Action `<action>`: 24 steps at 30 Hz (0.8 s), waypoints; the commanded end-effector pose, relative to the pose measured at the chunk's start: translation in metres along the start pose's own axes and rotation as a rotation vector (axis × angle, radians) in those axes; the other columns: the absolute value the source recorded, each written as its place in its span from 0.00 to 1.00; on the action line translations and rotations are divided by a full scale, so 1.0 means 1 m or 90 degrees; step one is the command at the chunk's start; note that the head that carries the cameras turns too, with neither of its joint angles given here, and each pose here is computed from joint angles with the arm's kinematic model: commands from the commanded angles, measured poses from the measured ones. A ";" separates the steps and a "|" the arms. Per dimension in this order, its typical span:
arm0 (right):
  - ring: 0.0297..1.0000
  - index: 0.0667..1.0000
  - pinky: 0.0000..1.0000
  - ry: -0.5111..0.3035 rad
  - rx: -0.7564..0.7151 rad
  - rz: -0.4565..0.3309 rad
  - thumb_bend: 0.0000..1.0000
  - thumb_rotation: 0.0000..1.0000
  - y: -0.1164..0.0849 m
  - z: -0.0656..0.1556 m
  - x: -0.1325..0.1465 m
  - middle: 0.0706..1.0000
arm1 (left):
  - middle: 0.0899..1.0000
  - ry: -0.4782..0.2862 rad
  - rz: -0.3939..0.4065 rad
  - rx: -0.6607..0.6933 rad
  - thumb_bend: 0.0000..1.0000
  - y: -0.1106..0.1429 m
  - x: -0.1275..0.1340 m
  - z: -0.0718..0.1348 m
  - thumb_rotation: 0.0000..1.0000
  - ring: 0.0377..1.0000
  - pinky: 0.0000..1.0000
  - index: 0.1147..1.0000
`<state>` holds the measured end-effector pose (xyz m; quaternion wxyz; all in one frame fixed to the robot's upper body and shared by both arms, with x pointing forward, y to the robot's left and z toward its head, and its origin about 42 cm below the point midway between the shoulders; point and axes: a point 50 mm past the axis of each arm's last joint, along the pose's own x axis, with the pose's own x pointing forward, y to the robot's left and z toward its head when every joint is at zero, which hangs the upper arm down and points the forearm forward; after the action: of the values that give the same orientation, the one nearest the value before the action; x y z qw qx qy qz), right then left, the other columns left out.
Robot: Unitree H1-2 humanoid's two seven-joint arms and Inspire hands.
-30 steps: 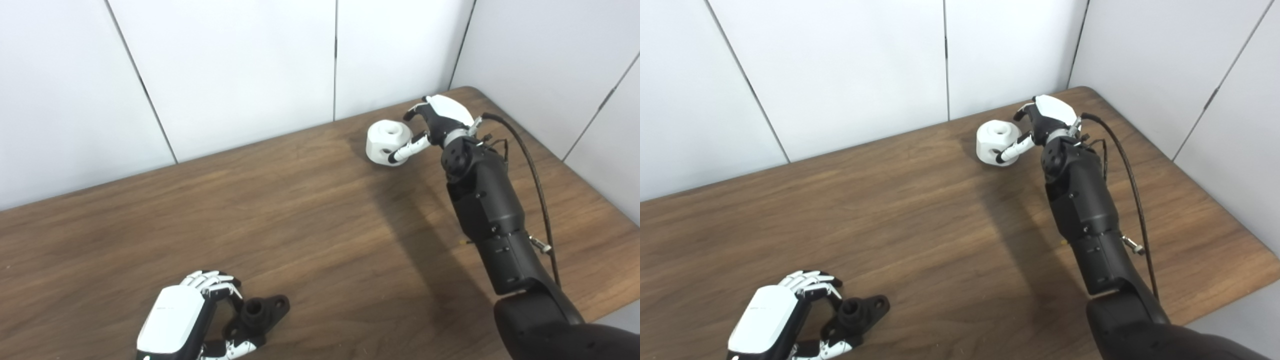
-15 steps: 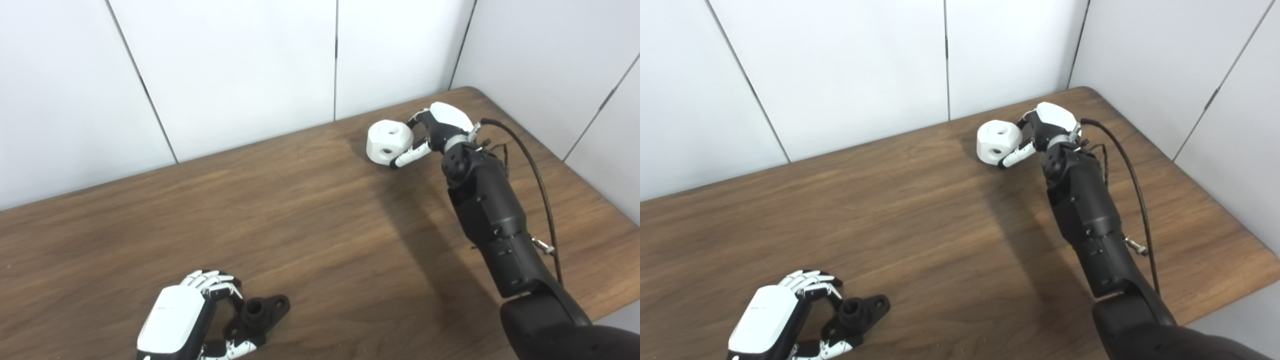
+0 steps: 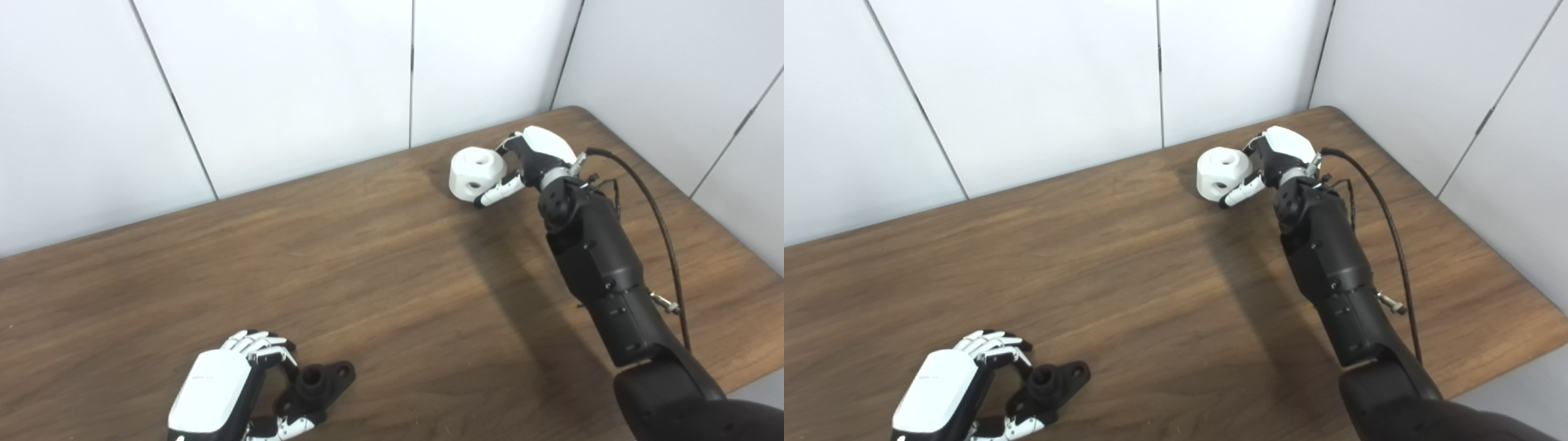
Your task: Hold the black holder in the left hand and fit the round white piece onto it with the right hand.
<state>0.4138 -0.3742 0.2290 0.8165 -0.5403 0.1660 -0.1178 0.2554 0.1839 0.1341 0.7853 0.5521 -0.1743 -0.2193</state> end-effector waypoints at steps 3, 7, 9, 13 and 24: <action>1.00 0.68 1.00 -0.019 0.005 -0.070 0.90 0.29 -0.028 0.009 0.003 0.96 | 0.69 0.027 -0.043 0.026 0.52 -0.009 -0.007 -0.010 0.05 0.79 0.86 0.42; 1.00 0.67 1.00 -0.024 0.017 -0.080 0.89 0.28 -0.028 0.010 0.004 0.95 | 0.69 0.027 -0.045 0.027 0.52 -0.009 -0.007 -0.010 0.05 0.80 0.86 0.42; 1.00 0.67 1.00 -0.026 0.020 -0.083 0.89 0.26 -0.029 0.011 0.004 0.95 | 0.70 0.027 -0.046 0.030 0.52 -0.009 -0.006 -0.011 0.05 0.80 0.86 0.42; 1.00 0.65 1.00 -0.031 0.024 -0.087 0.90 0.23 -0.029 0.013 0.004 0.94 | 0.70 0.027 -0.047 0.031 0.52 -0.009 -0.007 -0.011 0.05 0.80 0.87 0.42; 1.00 0.64 1.00 -0.035 0.032 -0.087 0.89 0.21 -0.027 0.017 0.006 0.93 | 0.69 0.022 -0.037 0.025 0.52 -0.009 -0.004 -0.008 0.05 0.79 0.86 0.42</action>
<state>0.4154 -0.3724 0.2283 0.8273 -0.5261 0.1440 -0.1345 0.2555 0.1835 0.1338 0.7849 0.5524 -0.1745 -0.2199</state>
